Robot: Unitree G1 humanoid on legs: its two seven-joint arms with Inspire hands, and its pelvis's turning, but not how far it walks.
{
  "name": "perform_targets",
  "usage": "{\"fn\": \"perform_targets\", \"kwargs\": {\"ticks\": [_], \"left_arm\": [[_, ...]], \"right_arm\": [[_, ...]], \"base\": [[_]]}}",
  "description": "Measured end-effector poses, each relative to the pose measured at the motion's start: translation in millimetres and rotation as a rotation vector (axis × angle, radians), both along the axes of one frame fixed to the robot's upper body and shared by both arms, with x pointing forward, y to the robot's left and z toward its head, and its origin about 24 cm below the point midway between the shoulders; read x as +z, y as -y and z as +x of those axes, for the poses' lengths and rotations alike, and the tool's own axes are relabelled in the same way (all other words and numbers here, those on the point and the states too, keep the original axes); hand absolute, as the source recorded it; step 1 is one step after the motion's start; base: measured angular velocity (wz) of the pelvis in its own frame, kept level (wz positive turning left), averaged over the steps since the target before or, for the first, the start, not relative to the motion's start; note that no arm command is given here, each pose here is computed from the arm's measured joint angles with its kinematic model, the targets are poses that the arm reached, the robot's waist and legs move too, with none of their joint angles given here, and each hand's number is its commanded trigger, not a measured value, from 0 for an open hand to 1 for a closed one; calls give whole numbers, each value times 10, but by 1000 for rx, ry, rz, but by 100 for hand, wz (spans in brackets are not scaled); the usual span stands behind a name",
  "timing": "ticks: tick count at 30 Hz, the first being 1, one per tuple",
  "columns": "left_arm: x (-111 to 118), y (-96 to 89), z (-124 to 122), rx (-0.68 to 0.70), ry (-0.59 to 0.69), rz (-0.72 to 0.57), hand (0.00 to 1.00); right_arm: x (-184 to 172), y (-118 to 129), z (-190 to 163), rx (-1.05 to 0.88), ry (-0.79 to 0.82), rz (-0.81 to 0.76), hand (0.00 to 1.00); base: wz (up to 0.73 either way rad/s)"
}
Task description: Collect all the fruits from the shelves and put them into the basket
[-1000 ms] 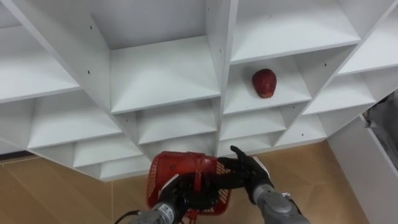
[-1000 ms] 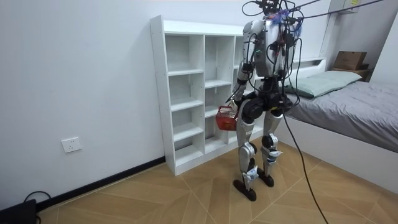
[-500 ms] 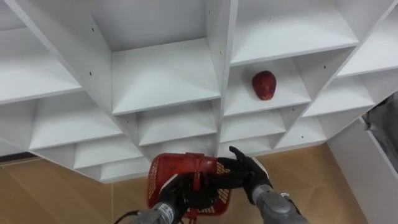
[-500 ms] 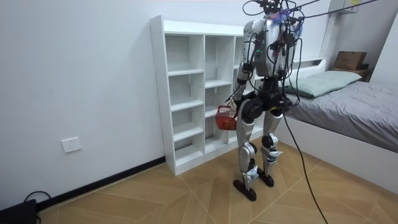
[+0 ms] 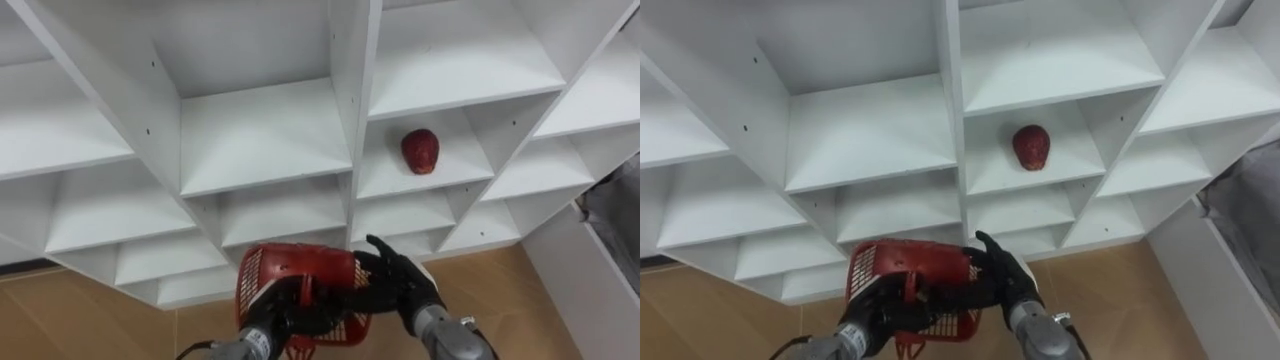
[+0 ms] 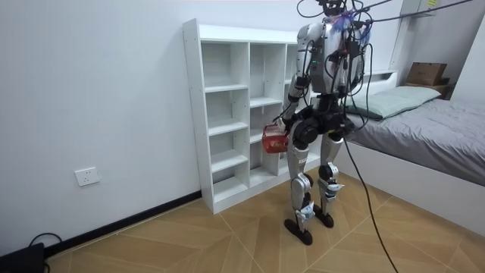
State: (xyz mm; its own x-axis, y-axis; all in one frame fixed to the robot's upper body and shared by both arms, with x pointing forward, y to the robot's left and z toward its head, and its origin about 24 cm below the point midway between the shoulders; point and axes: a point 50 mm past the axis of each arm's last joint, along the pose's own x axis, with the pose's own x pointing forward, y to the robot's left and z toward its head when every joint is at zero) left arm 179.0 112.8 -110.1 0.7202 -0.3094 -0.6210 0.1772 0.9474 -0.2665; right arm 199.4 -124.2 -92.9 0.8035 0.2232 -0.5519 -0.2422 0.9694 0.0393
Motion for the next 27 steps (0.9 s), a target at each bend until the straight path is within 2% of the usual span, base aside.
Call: {"fn": "perform_targets", "kwargs": {"ticks": [7,12,19,27], "left_arm": [[-9,-97,-34,74,-5,14,100],[101,-150,0,143,49,-1,100],[193,-146,49,157,95,-5,100],[196,-276,66,229,96,18,100]], "right_arm": [[86,21,-27,17,59,-37,0],[249,102,8,-20,163,-109,0],[353,109,52,-34,222,-128,0],[512,187,117,-111,298,-131,0]], "base": [[0],[0],[0],[5]]}}
